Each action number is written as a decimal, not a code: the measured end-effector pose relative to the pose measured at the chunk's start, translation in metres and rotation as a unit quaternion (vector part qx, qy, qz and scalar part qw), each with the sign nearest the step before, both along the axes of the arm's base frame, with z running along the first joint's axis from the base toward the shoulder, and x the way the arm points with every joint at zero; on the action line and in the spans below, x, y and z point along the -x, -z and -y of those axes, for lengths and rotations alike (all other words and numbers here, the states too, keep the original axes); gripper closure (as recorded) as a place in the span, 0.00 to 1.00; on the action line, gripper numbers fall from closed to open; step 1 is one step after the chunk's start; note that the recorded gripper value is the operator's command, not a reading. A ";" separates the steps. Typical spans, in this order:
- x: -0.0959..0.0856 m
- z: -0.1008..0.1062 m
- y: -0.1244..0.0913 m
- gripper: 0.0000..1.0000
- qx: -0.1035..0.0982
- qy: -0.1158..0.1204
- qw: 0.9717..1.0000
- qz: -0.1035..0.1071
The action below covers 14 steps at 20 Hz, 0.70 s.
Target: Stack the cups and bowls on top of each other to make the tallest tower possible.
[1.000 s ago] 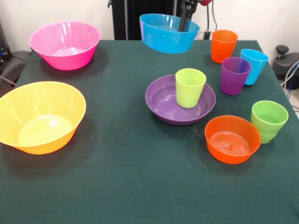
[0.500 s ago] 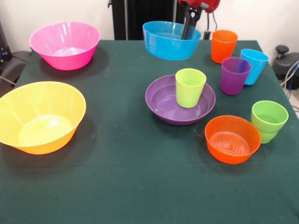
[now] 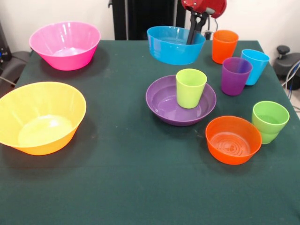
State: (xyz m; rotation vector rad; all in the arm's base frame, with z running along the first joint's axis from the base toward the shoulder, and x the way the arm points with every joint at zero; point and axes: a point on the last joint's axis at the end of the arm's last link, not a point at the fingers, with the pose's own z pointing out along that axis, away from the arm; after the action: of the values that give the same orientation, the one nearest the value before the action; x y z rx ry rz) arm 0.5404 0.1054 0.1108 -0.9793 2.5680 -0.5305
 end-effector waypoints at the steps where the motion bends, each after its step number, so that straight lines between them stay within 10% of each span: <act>1: 0.000 -0.001 0.001 1.00 0.000 -0.001 1.000 0.000; 14: -0.015 -0.016 -0.006 1.00 -0.001 -0.012 1.000 0.012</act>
State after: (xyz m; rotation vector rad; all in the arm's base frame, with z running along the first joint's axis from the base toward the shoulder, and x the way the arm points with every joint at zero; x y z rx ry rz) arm 0.5552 0.1213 0.1172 -0.9966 2.5321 -0.5309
